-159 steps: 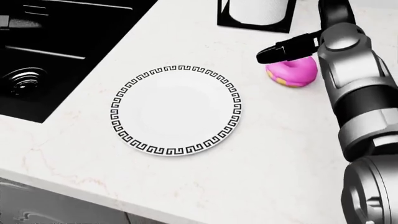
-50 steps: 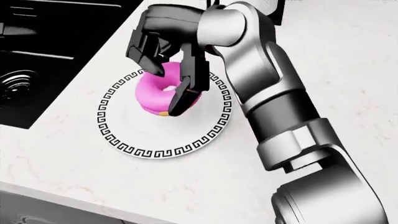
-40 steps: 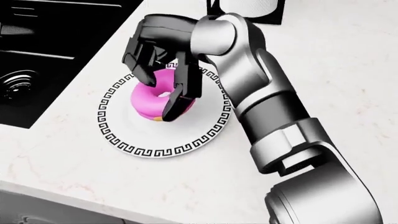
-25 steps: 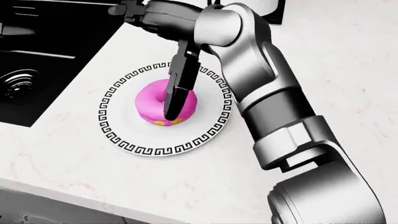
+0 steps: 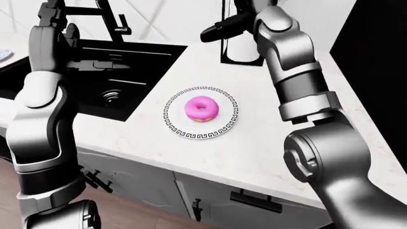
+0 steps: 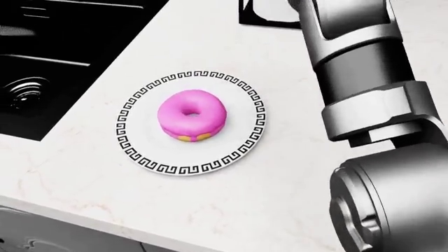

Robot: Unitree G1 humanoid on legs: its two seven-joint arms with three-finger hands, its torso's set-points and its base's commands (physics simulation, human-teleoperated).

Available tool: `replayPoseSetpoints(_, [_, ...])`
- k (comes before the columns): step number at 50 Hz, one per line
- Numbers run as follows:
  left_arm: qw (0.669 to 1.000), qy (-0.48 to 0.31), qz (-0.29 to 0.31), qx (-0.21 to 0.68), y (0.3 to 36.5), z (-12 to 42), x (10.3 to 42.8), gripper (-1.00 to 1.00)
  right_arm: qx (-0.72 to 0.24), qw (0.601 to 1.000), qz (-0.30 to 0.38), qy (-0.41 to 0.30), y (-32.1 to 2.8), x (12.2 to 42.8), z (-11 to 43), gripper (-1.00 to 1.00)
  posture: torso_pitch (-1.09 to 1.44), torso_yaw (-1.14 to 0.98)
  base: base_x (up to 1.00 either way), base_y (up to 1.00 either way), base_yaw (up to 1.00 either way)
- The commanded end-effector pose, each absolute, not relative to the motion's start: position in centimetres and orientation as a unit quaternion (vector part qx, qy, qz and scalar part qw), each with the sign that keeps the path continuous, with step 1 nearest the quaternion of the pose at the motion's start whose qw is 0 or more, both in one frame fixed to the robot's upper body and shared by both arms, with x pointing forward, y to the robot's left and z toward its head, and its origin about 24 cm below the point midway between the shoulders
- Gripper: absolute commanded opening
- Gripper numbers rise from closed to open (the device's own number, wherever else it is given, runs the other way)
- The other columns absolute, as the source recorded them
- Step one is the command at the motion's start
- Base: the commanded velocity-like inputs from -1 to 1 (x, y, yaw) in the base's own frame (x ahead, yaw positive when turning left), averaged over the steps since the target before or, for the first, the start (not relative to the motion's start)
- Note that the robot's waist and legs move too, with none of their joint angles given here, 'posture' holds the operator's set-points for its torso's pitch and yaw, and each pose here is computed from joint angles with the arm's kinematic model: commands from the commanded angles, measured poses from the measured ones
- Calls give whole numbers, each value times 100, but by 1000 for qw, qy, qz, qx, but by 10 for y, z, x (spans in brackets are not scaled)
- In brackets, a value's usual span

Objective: Place the pastries on the plates.

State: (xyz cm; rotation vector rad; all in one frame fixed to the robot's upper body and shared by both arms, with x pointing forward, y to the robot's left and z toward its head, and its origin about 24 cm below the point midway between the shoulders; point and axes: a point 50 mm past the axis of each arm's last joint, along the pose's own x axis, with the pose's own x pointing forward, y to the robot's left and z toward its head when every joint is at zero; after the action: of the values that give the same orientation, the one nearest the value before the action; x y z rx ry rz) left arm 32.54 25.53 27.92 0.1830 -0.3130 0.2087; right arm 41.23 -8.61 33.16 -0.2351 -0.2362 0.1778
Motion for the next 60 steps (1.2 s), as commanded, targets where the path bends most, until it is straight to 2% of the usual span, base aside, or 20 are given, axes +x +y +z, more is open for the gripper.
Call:
replayPoseSetpoints(1, [966,-209,112,99,256,304,315,100,-98,977,77,-174,-88,402,360,100,0,0,-9,47,0])
replayPoseSetpoints(21, [967,-207,110,104,256,303,314,100,-87,972,87,-200,-92,388,366,100,0,0,-10,69,0])
replayPoseSetpoints(34, [965,-214,113,106,257,313,311,100,-50,960,82,-262,-106,338,377,100,0,0,-8,52,0])
replayPoseSetpoints(40, [964,-216,113,109,257,312,309,100,-25,959,50,-278,-121,316,362,100,0,0,0,3,0])
replayPoseSetpoints(44, [963,-215,112,113,257,309,307,100,-34,960,46,-274,-129,306,332,100,0,0,0,0,0])
replayPoseSetpoints(50, [963,-216,114,114,257,303,299,100,14,954,32,-297,-137,298,317,100,0,0,0,12,0])
replayPoseSetpoints(60, [963,-217,113,115,253,301,295,100,16,953,24,-303,-141,294,305,100,0,0,0,69,0])
